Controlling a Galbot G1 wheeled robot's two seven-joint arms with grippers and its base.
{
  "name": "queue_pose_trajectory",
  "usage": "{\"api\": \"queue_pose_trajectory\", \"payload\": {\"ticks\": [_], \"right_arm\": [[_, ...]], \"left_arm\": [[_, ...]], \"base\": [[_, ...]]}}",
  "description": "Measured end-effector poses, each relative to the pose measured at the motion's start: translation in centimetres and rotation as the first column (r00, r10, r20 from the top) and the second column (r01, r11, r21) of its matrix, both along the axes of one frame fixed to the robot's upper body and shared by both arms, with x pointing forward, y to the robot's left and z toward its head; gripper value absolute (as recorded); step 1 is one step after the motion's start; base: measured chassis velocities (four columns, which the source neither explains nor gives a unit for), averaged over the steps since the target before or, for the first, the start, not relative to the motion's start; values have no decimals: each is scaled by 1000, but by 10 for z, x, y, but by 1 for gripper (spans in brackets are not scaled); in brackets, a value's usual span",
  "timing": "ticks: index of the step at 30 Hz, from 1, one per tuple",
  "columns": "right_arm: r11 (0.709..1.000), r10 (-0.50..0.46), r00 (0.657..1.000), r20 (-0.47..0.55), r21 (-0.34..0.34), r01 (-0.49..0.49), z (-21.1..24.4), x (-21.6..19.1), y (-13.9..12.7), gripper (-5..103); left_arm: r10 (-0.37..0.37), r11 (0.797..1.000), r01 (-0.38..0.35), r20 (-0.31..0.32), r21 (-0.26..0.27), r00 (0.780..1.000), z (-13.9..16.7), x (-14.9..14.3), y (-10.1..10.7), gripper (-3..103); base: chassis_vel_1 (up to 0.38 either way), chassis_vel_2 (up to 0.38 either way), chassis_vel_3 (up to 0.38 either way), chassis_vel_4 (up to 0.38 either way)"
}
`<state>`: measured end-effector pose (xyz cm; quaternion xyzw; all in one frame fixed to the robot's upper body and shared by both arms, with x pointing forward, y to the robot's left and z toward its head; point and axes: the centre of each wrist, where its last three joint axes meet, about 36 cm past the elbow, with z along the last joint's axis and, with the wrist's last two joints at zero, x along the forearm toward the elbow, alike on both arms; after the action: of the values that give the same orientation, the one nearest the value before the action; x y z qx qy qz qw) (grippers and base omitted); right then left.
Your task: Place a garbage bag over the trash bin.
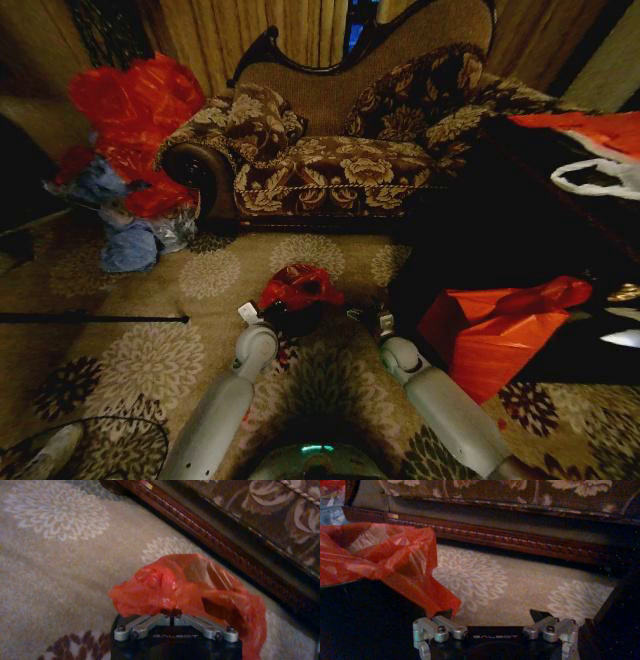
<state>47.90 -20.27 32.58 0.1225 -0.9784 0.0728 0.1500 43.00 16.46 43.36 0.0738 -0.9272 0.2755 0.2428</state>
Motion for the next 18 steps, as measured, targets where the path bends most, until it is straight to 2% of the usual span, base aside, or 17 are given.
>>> {"api": "queue_pose_trajectory", "payload": {"ticks": [2, 4, 9, 11, 13, 16, 18], "right_arm": [[1000, -3, 1000, 0, 2, 3, 0, -2, 1, 100], [1000, -6, 1000, -1, 2, 6, 0, -3, 0, 100], [1000, -13, 1000, 2, 1, 13, 1, -3, 0, 100], [1000, -12, 1000, 1, 1, 12, 1, -3, 0, 100], [1000, -12, 1000, 1, 2, 12, 1, -3, 0, 100], [1000, -10, 1000, -1, 6, 10, 0, -4, 3, 100], [1000, -8, 1000, -2, 7, 8, 0, -5, 4, 100]], "left_arm": [[-20, 1000, 20, 11, 17, 1000, -5, -8, 0, 0], [-75, 996, 74, 23, 50, 997, -16, -27, 1, 0], [-140, 987, 139, 7, 80, 990, -34, -51, -2, 0], [-209, 971, 205, 20, 122, 978, -48, -65, -3, 0], [-223, 967, 218, 21, 132, 975, -52, -66, -3, 0], [-272, 948, 268, -1, 174, 962, -78, -65, -4, 0], [-276, 944, 273, -8, 183, 961, -86, -61, -4, 0]], "base": [[0, 0, 0, 0], [0, 0, 0, 0], [0, 0, 0, 0], [0, 0, 0, 0], [0, 0, 0, 0], [0, 0, 0, 0], [0, 0, 0, 0]]}}
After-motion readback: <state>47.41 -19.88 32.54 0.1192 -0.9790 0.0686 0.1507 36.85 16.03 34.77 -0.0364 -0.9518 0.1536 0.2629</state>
